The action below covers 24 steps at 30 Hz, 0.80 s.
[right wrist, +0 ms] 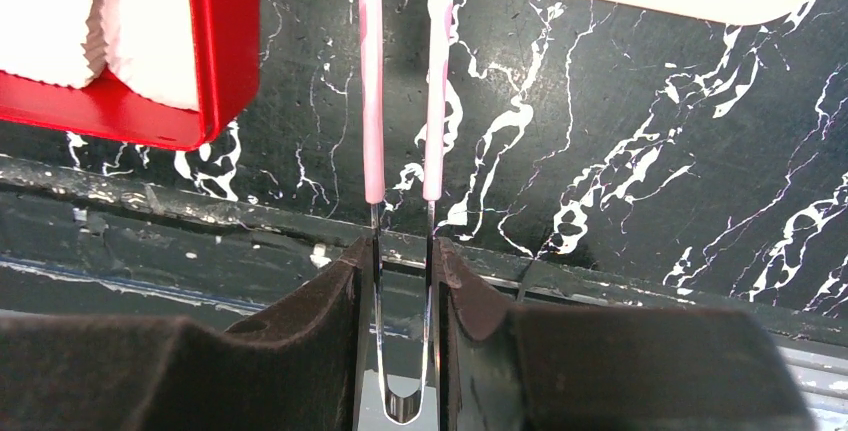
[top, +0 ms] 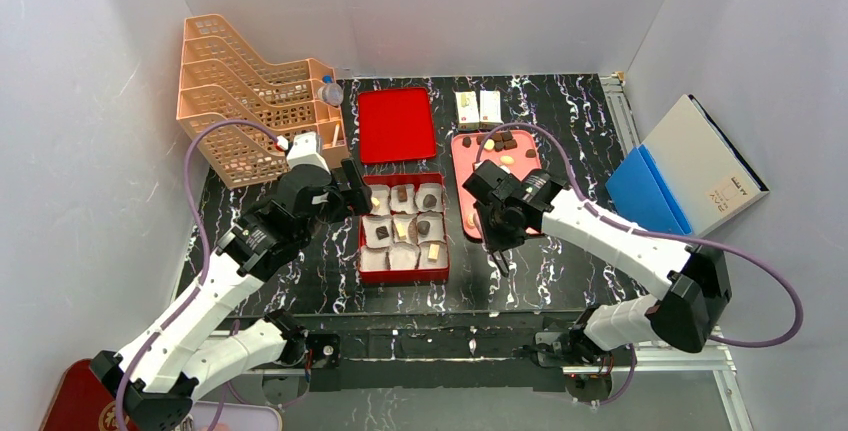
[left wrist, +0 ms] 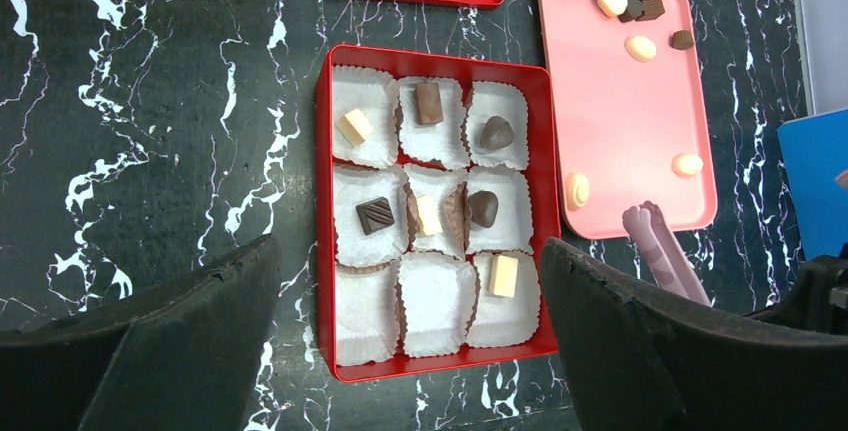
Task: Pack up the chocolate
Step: Pick up the fake chocolate from the plate.
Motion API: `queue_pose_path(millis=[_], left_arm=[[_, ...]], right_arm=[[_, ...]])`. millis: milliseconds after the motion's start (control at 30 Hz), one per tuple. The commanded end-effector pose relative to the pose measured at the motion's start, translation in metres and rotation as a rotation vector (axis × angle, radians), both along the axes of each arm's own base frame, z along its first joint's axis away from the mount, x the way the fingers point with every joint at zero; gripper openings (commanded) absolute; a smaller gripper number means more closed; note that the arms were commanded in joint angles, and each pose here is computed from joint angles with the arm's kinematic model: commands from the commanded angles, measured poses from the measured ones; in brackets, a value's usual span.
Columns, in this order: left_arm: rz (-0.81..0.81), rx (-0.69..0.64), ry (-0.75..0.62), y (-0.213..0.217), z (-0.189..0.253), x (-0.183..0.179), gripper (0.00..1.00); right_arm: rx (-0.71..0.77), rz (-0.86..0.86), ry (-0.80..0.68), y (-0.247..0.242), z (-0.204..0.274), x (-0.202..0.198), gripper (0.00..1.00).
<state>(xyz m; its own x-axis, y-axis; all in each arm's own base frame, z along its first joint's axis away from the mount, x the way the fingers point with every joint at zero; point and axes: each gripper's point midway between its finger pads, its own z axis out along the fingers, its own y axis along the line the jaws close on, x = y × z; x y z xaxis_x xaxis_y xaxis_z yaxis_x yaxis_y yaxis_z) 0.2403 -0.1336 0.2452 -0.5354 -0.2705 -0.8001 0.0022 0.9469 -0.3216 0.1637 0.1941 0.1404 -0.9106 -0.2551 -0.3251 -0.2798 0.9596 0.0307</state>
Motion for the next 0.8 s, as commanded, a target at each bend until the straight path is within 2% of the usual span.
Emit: queue_pose_path(millis=[0, 433, 767], left_arm=[[0.004, 0.001, -0.013, 0.004, 0.003, -0.003, 0.98], [-0.002, 0.010, -0.012, 0.005, 0.001, -0.004, 0.98], [-0.002, 0.017, -0.015, 0.005, 0.002, -0.003, 0.98]], right_arm=[[0.022, 0.014, 0.000, 0.003, -0.007, 0.010, 0.33], [0.034, 0.021, 0.034, 0.016, -0.025, 0.032, 0.32], [0.035, 0.030, 0.058, 0.020, -0.034, 0.035, 0.32]])
